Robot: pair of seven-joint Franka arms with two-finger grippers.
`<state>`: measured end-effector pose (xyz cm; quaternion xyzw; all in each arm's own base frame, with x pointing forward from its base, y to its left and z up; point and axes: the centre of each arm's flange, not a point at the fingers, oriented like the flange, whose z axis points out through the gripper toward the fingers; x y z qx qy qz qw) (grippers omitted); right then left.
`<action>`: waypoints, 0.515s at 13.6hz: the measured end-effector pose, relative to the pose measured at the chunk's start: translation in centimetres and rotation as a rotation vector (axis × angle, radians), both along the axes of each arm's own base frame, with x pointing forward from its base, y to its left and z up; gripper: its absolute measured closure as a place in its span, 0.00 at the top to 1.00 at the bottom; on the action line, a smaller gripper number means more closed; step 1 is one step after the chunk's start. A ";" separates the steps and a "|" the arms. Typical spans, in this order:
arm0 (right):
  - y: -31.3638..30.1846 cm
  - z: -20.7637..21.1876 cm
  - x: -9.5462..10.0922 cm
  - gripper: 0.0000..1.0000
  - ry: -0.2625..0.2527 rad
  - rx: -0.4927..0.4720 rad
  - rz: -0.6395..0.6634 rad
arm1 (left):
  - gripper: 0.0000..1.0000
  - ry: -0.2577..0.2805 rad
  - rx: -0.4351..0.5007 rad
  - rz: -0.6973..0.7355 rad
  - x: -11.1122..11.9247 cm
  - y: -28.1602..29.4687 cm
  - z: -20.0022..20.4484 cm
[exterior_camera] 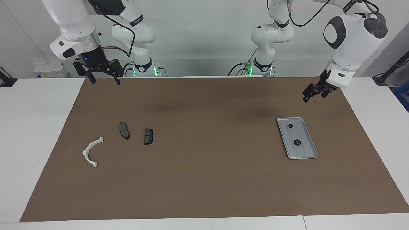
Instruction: Pick bearing gear from pile to tray
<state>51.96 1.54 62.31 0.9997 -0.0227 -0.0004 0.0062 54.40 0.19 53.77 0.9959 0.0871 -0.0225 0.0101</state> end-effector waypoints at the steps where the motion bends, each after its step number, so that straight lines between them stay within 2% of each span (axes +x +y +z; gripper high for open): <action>1: 0.1 0.0 0.0 1.00 0.000 0.000 0.001 | 1.00 -0.003 0.000 -0.005 0.3 -0.2 0.4; 5: 0.5 0.0 0.0 1.00 0.001 0.000 0.010 | 1.00 -0.017 0.000 -0.010 0.5 -0.4 2.4; 7: 0.6 0.0 0.0 1.00 0.001 0.000 0.011 | 1.00 -0.004 0.000 -0.012 0.3 -0.5 2.3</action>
